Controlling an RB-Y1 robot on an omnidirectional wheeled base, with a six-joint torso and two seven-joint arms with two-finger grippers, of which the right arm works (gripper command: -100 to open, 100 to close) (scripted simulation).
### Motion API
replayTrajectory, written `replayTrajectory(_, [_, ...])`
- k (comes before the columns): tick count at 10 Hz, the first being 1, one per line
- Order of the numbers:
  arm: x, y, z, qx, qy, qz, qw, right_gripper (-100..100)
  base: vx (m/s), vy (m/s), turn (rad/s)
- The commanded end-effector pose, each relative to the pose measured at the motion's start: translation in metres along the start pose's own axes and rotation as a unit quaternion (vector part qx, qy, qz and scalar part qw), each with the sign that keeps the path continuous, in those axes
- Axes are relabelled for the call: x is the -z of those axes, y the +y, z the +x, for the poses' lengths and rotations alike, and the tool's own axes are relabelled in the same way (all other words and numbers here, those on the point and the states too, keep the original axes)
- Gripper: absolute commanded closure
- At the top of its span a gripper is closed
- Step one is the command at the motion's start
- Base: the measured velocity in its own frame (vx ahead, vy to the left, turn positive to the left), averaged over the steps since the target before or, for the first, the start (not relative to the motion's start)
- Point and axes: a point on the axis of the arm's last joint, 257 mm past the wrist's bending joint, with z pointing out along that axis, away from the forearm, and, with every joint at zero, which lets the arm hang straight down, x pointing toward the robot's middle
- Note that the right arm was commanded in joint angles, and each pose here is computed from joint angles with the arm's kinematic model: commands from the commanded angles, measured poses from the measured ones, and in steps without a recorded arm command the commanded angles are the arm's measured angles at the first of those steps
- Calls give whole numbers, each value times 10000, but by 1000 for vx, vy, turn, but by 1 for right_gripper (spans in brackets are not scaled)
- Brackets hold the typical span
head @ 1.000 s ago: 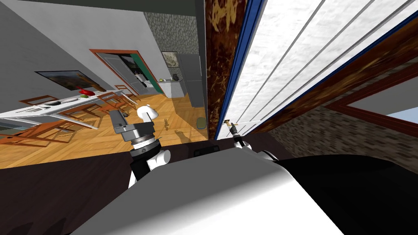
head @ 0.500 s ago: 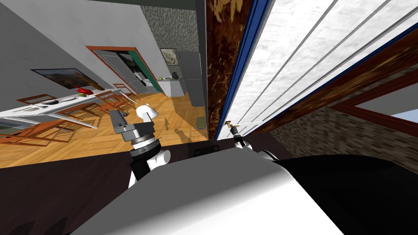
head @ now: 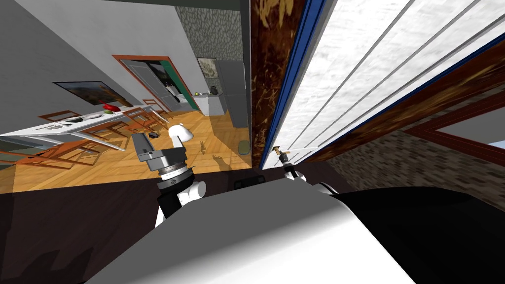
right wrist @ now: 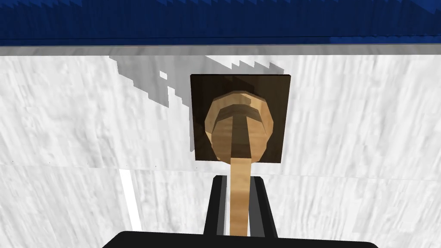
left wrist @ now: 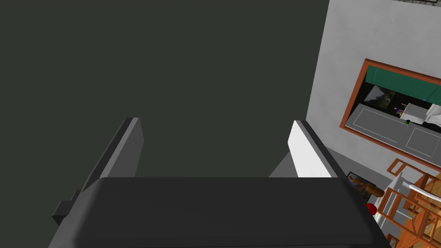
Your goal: Pull the door open
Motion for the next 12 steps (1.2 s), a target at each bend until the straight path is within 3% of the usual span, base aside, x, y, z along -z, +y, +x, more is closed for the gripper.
replayTrajectory(1, [92,-40,9,-9,86,25,10000,100,-169,-49,123])
replayTrajectory(10, [462,-26,-103,-10,414,20,9991,100,-154,-56,120])
replayTrajectory(11, [428,-32,-97,-1,381,30,9993,100,-73,-23,24])
replayTrajectory(12, [553,-46,-126,-7,431,37,9991,100,-153,-58,183])
